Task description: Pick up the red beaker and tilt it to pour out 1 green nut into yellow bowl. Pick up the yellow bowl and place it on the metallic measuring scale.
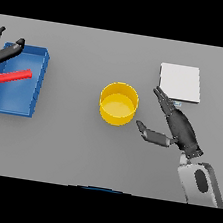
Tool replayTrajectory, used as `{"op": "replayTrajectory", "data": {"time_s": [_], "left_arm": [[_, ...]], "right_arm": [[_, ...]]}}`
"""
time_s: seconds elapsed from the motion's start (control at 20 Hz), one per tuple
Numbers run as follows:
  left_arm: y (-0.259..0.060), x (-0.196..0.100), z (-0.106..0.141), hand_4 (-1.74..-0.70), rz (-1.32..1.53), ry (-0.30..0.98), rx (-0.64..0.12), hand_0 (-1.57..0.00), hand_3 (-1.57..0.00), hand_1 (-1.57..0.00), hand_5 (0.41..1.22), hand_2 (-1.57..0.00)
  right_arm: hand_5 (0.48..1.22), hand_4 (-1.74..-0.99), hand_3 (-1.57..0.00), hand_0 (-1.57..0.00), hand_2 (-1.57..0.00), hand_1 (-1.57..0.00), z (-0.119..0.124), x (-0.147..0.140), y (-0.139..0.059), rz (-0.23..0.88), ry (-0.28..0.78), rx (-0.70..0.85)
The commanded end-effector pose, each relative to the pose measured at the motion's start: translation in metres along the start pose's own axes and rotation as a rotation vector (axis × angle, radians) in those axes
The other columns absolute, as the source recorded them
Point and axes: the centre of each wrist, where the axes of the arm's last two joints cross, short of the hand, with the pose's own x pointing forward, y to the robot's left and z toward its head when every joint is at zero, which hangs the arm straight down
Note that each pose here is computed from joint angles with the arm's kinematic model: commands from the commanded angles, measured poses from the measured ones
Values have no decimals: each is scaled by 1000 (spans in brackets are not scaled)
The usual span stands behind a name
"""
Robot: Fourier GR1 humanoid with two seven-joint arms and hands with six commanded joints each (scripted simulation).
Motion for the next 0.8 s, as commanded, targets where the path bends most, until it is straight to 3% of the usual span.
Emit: {"op": "replayTrajectory", "data": {"time_s": [0.0,0.15,0.35,0.55,0.75], "left_arm": [[-2,2,2,-800,-2,-3,-5,-13,-11,-11,673,-11],[-5,1,3,-806,0,8,-11,-6,-5,-5,687,-5],[-2,-5,5,-811,9,20,-17,-2,-2,-2,689,-1],[1,0,5,-805,5,13,-15,0,0,0,692,0],[0,-2,3,-808,7,13,-17,1,1,1,696,1]], "right_arm": [[637,-1128,1,1,1,1,-6,1,-3,68,1,38],[627,-1142,1,1,1,1,-30,13,-8,292,-76,165],[637,-1162,1,1,1,1,-49,22,-9,494,-186,342],[642,-1156,1,1,1,1,-72,23,2,620,-226,477],[644,-1157,1,1,1,1,-94,27,11,676,-248,585]]}}
